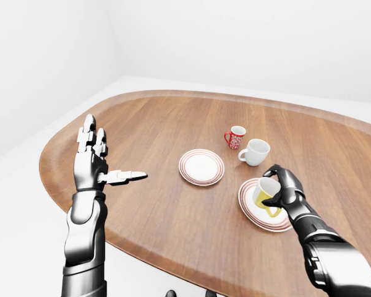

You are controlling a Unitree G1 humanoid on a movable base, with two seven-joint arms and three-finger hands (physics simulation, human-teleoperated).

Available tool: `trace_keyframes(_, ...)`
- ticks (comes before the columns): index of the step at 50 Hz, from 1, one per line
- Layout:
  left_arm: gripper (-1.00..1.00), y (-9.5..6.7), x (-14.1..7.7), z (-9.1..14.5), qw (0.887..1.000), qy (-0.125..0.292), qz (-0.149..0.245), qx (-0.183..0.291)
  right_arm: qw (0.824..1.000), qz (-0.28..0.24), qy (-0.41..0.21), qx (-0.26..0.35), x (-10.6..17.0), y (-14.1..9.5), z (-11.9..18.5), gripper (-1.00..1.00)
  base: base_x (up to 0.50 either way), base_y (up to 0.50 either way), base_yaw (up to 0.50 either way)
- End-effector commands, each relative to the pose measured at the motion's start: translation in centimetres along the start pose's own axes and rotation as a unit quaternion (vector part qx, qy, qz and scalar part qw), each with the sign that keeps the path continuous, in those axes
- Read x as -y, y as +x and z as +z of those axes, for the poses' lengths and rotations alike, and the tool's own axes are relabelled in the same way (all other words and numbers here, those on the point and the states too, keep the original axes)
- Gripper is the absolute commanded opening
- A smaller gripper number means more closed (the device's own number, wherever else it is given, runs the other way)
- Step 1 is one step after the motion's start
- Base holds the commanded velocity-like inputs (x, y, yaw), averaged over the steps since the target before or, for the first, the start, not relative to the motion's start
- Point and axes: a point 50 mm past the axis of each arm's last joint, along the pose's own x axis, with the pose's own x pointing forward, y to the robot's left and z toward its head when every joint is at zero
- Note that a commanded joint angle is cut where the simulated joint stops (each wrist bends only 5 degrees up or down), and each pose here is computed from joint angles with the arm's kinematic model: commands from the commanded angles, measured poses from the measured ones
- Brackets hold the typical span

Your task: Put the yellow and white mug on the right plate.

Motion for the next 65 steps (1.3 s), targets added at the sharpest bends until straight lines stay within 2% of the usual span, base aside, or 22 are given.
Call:
trace_keyframes(1, 1.0, 0.0, 0.0, 0.1, 1.0, 0.0, -0.001, 0.002, 1.0, -0.02, -0.007, -0.012, 0.9, 0.1, -0.8, -1.0, 0.0, 0.0, 0.0)
trace_keyframes(39, 1.0, -0.1, 0.1, -0.3, 1.0, 0.001, -0.002, -0.006, 0.998, -0.029, 0.035, -0.044, 0.4, -0.1, -1.6, -1.0, 0.0, 0.0, 0.0)
trace_keyframes(65, 1.0, -0.1, 0.1, -0.1, 1.0, 0.002, -0.002, -0.003, 0.998, -0.032, 0.037, -0.046, 0.5, -0.2, -1.8, -1.0, 0.0, 0.0, 0.0)
